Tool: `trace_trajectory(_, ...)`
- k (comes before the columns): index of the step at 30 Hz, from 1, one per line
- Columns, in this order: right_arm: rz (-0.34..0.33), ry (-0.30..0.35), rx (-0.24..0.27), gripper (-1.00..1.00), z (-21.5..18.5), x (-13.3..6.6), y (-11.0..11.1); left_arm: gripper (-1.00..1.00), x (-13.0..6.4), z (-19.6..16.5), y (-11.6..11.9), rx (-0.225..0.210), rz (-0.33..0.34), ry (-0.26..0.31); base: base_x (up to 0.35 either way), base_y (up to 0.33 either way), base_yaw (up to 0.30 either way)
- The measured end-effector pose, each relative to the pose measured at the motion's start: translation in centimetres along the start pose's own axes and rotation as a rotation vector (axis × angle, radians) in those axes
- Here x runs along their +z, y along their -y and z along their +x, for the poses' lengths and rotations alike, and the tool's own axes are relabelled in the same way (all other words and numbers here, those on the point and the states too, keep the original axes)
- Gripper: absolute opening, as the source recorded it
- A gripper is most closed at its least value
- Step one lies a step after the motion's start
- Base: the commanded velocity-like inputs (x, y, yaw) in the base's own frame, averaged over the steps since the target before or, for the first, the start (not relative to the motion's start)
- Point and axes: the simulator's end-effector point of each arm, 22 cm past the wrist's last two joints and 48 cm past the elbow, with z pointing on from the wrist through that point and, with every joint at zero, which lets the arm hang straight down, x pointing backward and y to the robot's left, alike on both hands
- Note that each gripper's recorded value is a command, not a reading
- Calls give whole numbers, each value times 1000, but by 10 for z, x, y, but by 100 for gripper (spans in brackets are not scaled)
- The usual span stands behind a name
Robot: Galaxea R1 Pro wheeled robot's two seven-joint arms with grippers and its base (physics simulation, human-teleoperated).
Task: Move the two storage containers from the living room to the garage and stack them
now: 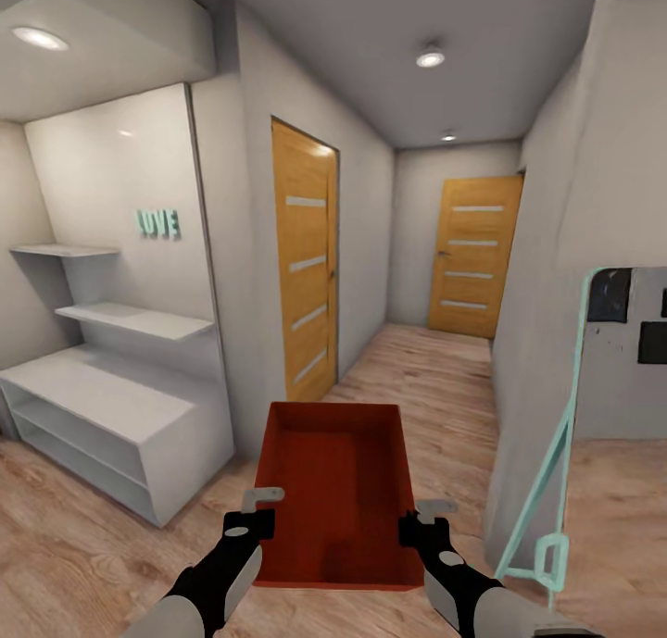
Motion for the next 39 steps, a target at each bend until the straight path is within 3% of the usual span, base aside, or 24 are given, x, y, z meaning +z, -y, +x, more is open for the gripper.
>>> trace_trajectory(17, 0, 0, 0, -100, 0, 0, 0, -100, 0, 0, 0, 0, 0, 0, 317, 176, -10)
trace_trajectory(39, 1, 1, 0, -100, 0, 0, 0, -100, 0, 0, 0, 0, 0, 1, 317, 167, -268)
